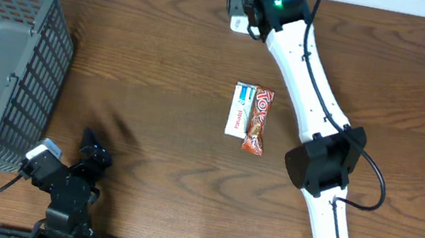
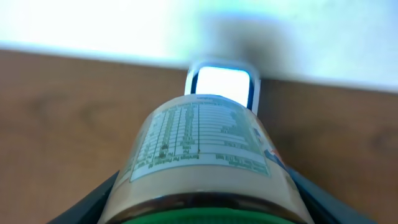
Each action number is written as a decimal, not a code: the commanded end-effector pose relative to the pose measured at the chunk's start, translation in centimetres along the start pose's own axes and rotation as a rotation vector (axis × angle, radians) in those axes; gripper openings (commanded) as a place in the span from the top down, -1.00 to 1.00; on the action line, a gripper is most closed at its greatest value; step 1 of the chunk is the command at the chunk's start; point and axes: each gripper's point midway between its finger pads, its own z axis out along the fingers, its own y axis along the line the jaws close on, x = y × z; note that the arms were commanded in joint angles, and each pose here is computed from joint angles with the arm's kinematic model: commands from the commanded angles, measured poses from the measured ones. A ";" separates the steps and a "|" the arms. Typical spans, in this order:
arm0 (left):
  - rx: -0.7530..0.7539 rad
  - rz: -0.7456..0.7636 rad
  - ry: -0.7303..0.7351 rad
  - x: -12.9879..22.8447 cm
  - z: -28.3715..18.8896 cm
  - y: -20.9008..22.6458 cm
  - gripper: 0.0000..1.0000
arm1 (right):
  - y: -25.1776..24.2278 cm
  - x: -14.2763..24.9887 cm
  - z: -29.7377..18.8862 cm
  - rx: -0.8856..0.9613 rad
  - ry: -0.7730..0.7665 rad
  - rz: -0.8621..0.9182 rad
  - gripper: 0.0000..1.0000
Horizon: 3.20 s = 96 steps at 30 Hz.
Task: Scan the item barcode
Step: 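Hold the bottle's label in front of the scanner, then carry the bottle to the right table edge and set it down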
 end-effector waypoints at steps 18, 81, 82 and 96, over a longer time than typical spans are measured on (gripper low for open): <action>-0.026 0.019 0.020 0.8 0.2 0.7 -0.87 | -2.9 0.0 8.1 0.114 -0.378 0.086 -0.04; -0.026 0.019 0.020 0.8 0.2 0.7 -0.87 | -49.2 30.5 -13.5 0.562 0.618 0.998 -0.13; -0.026 0.019 0.019 0.8 0.2 0.7 -0.87 | -49.6 31.5 -13.6 0.560 0.616 1.022 -0.12; -0.026 0.019 0.020 0.8 0.2 0.7 -0.87 | -50.9 35.4 -13.1 0.547 0.567 1.134 -0.84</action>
